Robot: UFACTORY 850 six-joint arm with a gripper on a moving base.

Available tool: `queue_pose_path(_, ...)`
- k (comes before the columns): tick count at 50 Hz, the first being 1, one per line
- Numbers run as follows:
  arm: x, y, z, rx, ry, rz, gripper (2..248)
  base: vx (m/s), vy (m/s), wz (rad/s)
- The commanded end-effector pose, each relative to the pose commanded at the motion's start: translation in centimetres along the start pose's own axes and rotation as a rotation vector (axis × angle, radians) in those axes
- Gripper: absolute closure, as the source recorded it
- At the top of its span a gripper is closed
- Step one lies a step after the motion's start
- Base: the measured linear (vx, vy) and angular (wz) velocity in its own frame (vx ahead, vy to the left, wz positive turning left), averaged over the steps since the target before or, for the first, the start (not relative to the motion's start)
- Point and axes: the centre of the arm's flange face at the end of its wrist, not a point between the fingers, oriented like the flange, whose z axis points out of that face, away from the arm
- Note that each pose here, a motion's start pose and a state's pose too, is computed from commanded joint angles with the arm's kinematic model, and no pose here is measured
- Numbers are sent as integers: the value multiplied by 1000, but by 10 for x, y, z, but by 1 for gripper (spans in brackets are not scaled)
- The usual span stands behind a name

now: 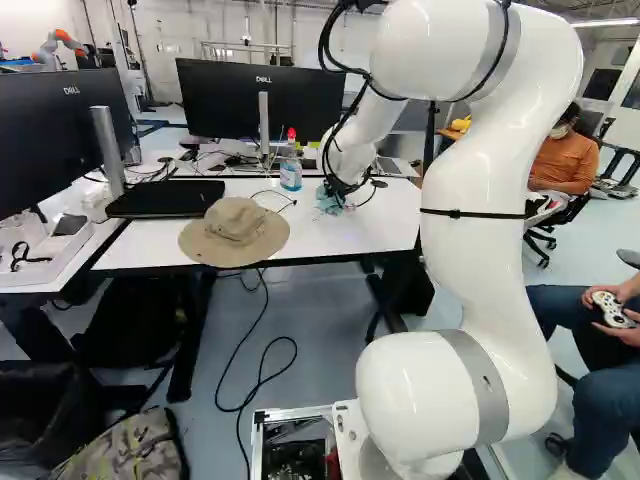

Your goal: Clean the table with the green towel

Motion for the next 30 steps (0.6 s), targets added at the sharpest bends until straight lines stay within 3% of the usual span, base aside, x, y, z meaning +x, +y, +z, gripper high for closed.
queue_pose_path(30, -1, 0, 0, 0, -9, 0, 200, 0, 0, 0)
